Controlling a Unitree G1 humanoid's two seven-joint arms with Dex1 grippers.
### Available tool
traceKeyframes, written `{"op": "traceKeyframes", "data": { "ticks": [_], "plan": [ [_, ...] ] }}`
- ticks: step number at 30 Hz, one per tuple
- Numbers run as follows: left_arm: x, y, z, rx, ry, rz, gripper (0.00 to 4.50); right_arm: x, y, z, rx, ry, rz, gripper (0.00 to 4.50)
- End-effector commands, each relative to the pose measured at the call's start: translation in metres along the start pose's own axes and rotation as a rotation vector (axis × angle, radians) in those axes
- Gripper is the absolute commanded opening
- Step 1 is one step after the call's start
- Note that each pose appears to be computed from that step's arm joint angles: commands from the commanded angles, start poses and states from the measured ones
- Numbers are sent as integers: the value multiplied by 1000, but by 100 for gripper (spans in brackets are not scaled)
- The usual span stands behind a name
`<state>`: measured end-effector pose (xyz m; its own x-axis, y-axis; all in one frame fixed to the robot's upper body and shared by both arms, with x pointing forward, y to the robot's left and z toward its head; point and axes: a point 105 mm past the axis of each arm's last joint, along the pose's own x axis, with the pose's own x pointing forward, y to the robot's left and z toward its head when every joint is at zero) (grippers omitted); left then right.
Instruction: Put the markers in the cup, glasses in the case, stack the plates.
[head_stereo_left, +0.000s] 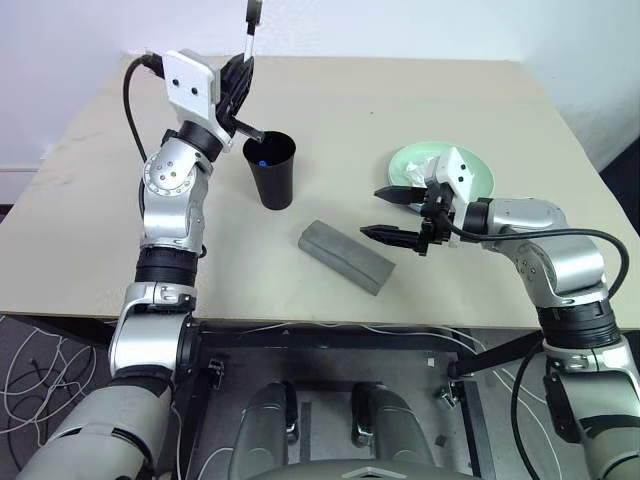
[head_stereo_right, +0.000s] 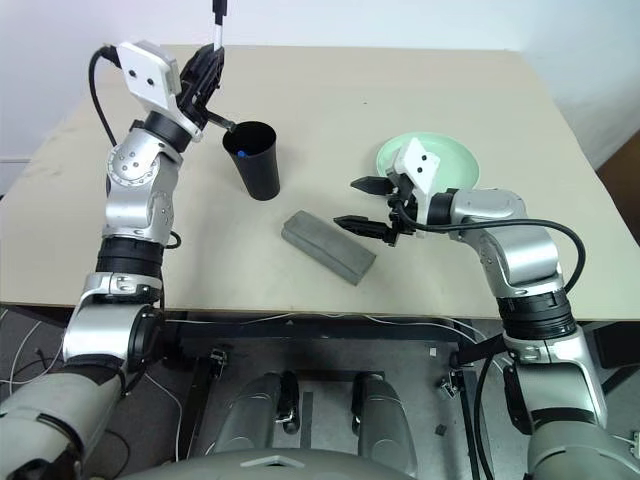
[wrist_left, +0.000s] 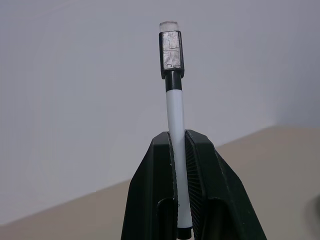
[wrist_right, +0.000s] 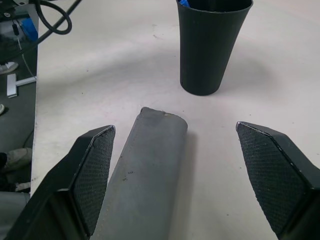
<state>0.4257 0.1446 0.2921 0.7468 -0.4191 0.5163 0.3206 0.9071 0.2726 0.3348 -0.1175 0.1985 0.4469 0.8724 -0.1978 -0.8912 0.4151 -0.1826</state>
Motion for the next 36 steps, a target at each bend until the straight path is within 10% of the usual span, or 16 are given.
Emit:
{"op": "traceKeyframes", "data": {
  "ticks": [1,36],
  "plan": [
    [7,-2,14,-25,-75,-19,1,-5,1,12,-59,-18,-14,409],
    [-5,-16,-22,-127,42,-85,1,-9,-5,11,-82,-13,-62,409]
  ]
}}
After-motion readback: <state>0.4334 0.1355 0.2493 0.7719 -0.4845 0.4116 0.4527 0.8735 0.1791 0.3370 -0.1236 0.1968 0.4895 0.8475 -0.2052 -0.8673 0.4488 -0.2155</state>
